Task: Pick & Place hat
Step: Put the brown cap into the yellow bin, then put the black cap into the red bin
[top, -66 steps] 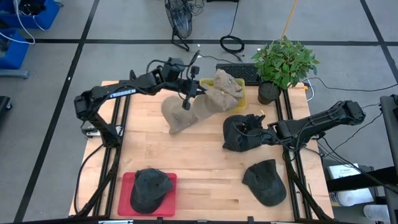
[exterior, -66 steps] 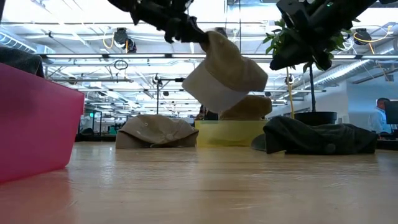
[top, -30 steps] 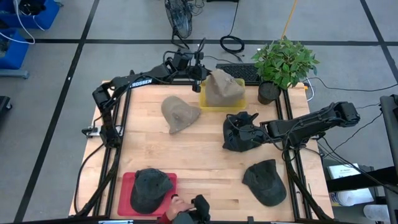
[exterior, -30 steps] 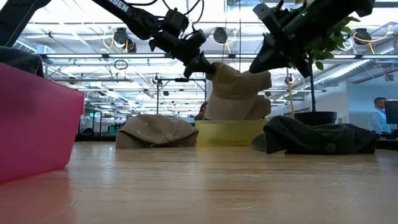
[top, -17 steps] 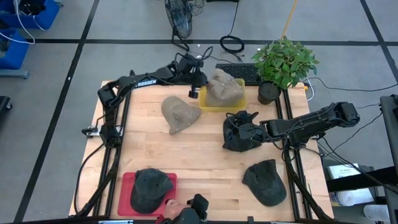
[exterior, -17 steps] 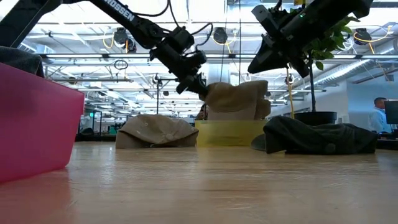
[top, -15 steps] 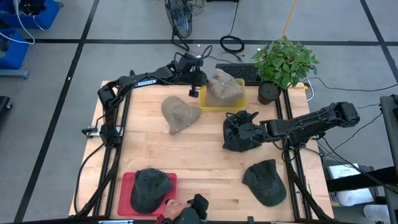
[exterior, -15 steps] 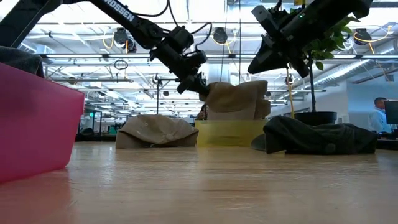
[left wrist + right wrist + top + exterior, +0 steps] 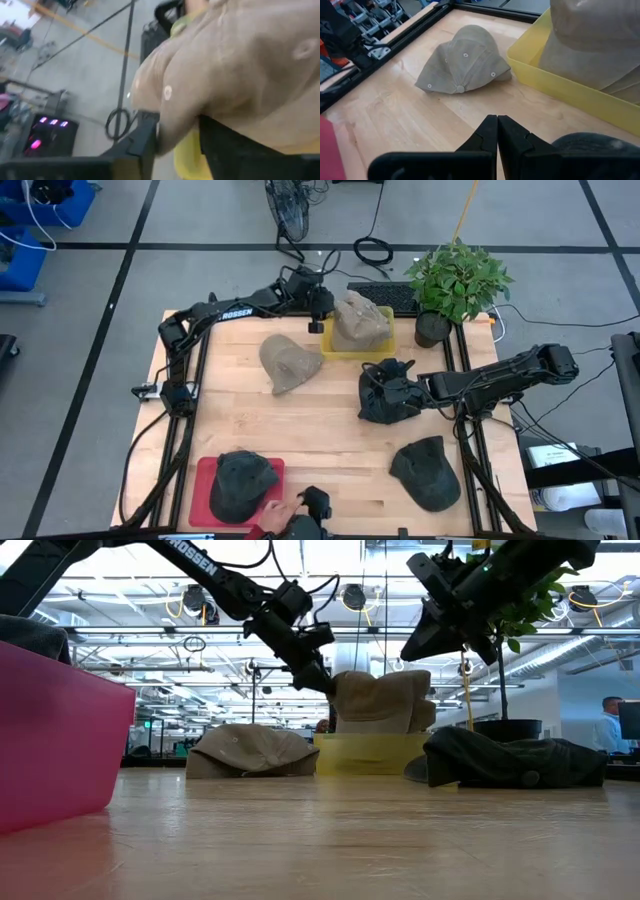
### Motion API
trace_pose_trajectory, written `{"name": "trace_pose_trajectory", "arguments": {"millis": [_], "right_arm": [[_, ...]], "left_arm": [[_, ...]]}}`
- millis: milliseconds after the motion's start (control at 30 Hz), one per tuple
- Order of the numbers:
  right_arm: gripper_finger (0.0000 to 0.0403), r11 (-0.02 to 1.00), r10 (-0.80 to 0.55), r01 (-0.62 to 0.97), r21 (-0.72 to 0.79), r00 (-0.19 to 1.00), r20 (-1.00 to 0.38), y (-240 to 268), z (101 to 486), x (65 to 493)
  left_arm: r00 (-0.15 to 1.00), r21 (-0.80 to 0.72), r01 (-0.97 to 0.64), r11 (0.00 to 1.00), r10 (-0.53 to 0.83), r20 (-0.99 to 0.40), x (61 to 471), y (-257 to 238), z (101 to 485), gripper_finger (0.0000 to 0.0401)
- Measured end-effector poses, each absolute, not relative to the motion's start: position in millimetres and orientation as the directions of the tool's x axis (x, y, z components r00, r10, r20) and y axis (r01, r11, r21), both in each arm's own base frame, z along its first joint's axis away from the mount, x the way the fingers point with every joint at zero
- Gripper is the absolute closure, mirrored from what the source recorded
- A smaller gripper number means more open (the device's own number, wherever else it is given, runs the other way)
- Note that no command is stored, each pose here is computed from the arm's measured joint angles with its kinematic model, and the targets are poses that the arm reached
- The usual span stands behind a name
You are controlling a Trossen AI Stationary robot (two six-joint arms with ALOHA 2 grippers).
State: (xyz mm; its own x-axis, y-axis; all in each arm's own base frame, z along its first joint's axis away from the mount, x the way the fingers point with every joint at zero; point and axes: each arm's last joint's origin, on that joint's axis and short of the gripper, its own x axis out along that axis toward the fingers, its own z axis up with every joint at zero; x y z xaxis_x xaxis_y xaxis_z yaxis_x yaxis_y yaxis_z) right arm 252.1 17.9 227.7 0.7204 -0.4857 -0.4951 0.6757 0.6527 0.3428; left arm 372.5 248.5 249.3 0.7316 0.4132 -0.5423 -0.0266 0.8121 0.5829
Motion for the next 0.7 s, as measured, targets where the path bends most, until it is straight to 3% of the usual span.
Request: {"name": "trace_pose_trajectory", "arguments": {"millis": [167, 400, 567, 700], "right_arm": [[0.0403, 0.653, -0.488, 0.686, 0.320, 0.705, -0.515, 17, 229, 246], [0.0403, 0.673, -0.489, 0.686, 0.275, 0.693, -0.531, 16, 235, 235], [0.0403, 0.688, -0.457, 0.678, 0.260, 0.683, -0.570, 16, 236, 228], [0.0403, 0.687, -0.449, 0.678, 0.262, 0.679, -0.580, 16, 235, 227]], "left_arm": [[0.631, 0.617, -0.085, 0.782, 0.522, -0.574, 365, 246, 255, 0.0184], [0.594, 0.498, -0.207, 0.842, 0.513, -0.620, 341, 231, 287, 0.0131], [0.573, 0.361, -0.350, 0.864, 0.502, -0.647, 320, 210, 316, 0.0128], [0.567, 0.276, -0.431, 0.859, 0.496, -0.658, 310, 184, 335, 0.0164]]}}
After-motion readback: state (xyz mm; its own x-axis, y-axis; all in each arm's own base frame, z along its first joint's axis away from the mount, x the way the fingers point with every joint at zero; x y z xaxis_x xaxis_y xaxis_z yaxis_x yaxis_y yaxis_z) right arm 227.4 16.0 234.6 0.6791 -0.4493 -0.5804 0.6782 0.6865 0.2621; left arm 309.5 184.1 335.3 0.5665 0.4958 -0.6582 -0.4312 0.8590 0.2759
